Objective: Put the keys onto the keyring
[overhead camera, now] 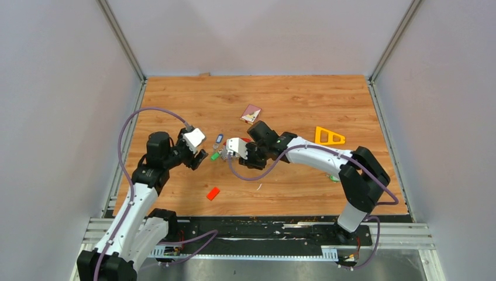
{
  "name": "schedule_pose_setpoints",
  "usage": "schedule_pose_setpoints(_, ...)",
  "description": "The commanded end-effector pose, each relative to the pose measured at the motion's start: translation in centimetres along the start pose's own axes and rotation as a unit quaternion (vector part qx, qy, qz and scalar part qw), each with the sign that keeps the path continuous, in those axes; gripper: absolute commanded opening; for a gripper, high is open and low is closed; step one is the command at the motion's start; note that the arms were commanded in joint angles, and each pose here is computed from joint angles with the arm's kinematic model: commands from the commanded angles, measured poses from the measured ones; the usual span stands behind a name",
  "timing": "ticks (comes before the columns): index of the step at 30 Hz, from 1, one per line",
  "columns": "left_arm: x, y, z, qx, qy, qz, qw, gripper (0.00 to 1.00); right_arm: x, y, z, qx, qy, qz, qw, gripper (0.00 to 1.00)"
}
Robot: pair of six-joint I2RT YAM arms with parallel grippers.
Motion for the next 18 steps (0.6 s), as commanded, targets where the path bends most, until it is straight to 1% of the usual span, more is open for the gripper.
schedule_pose_setpoints(1,0.5,0.1,0.2,-0.009,-0.008,0.021,1.000,0.74,-3.3,-1.7,3.2,-0.034,-0.073,-0.068,0.994,0.33)
schedule_pose_setpoints(3,0.5,0.4,-0.1,-0.002,-0.007,0.032,0.999,0.75,-4.1,-3.1,3.2,-0.026,-0.109,-0.076,0.991,0.35)
schedule_pose_setpoints(6,0.3,0.7,-0.5,0.008,-0.005,0.042,0.999,0.75,-5.5,-4.8,3.0,-0.015,-0.155,-0.085,0.984,0.35)
schedule_pose_setpoints(10,0.0,0.8,-0.9,0.014,0.000,0.041,0.999,0.75,-7.5,-5.6,2.2,-0.003,-0.198,-0.102,0.975,0.35)
schedule_pose_setpoints(13,0.0,0.8,-1.0,0.014,0.000,0.041,0.999,0.75,-8.5,-5.7,1.5,0.005,-0.216,-0.104,0.971,0.36)
schedule_pose_setpoints(18,-0.1,0.7,-1.0,0.011,-0.001,0.038,0.999,0.75,-8.5,-6.2,0.8,0.013,-0.212,-0.092,0.973,0.35)
Point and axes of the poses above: each gripper's point midway between its finger pads, its own y axis back along the fingers, its own x axis along the line the jaws close on, z = x × y, the point moved 7 cm from there along y, back along the fingers, and after that the axes turned 9 degrees about -y, right-handed, at the moved point
